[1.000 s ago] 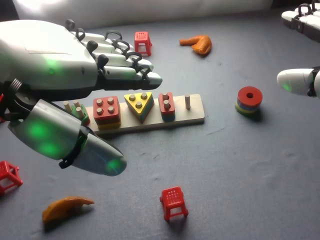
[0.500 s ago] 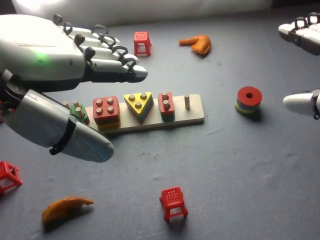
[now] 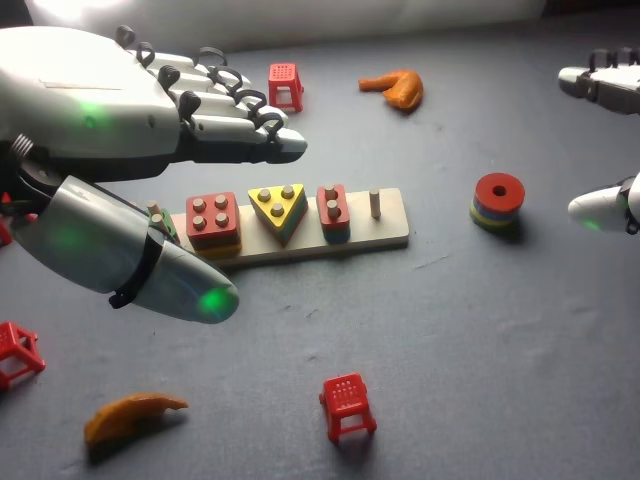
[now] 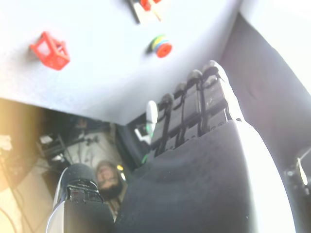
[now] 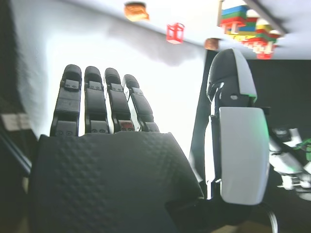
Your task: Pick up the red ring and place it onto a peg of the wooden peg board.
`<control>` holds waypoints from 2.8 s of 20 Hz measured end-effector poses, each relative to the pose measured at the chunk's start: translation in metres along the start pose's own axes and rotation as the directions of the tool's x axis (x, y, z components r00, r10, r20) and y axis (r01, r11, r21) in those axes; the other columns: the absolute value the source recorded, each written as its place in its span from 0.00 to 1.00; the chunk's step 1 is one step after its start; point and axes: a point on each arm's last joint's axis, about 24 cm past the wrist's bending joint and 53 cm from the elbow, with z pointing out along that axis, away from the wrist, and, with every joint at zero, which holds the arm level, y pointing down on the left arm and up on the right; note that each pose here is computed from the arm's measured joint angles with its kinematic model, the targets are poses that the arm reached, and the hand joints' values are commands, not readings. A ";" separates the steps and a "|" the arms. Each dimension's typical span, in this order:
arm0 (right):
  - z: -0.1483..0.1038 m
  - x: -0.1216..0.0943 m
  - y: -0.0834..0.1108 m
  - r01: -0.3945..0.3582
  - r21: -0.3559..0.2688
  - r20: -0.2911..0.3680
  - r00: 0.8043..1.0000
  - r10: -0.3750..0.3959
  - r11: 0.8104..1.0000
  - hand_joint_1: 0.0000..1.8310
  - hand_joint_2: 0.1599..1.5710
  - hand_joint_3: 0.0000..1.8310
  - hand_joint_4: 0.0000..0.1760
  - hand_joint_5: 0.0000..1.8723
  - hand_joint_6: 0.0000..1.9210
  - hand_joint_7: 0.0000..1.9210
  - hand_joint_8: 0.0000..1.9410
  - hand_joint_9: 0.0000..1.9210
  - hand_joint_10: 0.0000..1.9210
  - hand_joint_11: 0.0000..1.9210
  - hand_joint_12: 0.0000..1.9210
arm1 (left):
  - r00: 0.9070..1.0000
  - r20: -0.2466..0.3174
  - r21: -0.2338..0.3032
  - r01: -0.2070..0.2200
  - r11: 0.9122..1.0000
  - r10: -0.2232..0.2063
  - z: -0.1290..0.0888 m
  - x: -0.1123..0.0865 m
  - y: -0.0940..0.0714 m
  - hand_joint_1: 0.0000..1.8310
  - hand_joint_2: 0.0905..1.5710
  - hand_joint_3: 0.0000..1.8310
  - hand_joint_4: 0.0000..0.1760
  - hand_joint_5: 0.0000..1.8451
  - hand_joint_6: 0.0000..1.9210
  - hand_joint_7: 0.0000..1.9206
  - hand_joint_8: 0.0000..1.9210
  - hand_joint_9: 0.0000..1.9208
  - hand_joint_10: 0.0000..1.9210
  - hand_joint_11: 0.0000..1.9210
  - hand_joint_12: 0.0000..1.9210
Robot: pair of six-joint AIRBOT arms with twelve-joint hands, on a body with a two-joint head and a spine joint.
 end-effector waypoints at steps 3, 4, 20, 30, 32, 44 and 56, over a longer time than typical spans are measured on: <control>0.010 0.010 -0.008 -0.058 0.027 -0.055 0.997 0.060 0.998 0.44 0.65 0.00 0.00 0.14 0.01 0.20 0.02 0.18 0.03 0.00 0.40 | 1.000 0.004 0.005 -0.004 1.000 0.004 0.000 -0.001 -0.003 0.00 0.63 0.01 0.00 0.00 0.00 0.00 0.00 0.00 0.00 0.00 0.00; 0.014 0.014 -0.012 -0.069 0.040 -0.076 0.995 0.072 0.997 0.43 0.65 0.00 0.00 0.18 0.02 0.23 0.02 0.20 0.03 0.00 0.43 | 1.000 0.003 0.013 -0.005 1.000 0.005 0.002 -0.001 -0.006 0.00 0.63 0.01 0.00 0.00 0.00 0.00 0.00 0.00 0.00 0.00 0.00; 0.074 0.029 -0.026 0.027 0.052 -0.070 0.997 -0.023 0.998 0.38 0.61 0.00 0.00 0.14 0.00 0.11 0.01 0.09 0.01 0.00 0.23 | 1.000 0.007 0.012 -0.003 1.000 0.003 0.001 -0.004 -0.004 0.00 0.64 0.01 0.00 0.00 0.00 0.00 0.00 0.00 0.00 0.00 0.00; 0.103 0.048 -0.027 0.091 0.047 -0.091 0.992 -0.086 0.995 0.47 0.59 0.00 0.00 0.25 0.03 0.10 0.00 0.03 0.00 0.00 0.06 | 1.000 0.020 0.003 0.000 1.000 0.000 0.000 -0.010 0.001 0.00 0.65 0.01 0.00 0.00 0.00 0.00 0.00 0.00 0.00 0.00 0.00; 0.107 0.049 -0.028 0.103 0.045 -0.091 0.991 -0.099 0.994 0.47 0.59 0.00 0.00 0.26 0.03 0.06 0.00 0.02 0.00 0.00 0.06 | 1.000 0.021 0.002 0.001 1.000 -0.001 0.000 -0.010 0.002 0.00 0.65 0.01 0.00 0.00 0.00 0.00 0.00 0.00 0.00 0.00 0.00; 0.114 0.058 -0.005 0.117 -0.004 -0.100 0.988 -0.116 0.993 0.51 0.58 0.00 0.00 0.47 0.06 0.00 0.00 0.00 0.00 0.00 0.07 | 1.000 0.025 0.000 0.002 1.000 -0.002 -0.001 -0.012 0.003 0.00 0.66 0.01 0.00 0.00 0.00 0.00 0.00 0.00 0.00 0.00 0.00; 0.112 0.057 0.001 0.112 -0.017 -0.106 0.988 -0.113 0.994 0.54 0.57 0.00 0.00 0.49 0.03 0.04 0.00 0.04 0.01 0.00 0.23 | 0.999 0.034 -0.006 0.006 1.000 -0.006 -0.002 -0.016 0.007 0.00 0.66 0.00 0.00 0.00 0.00 0.00 0.00 0.00 0.00 0.00 0.00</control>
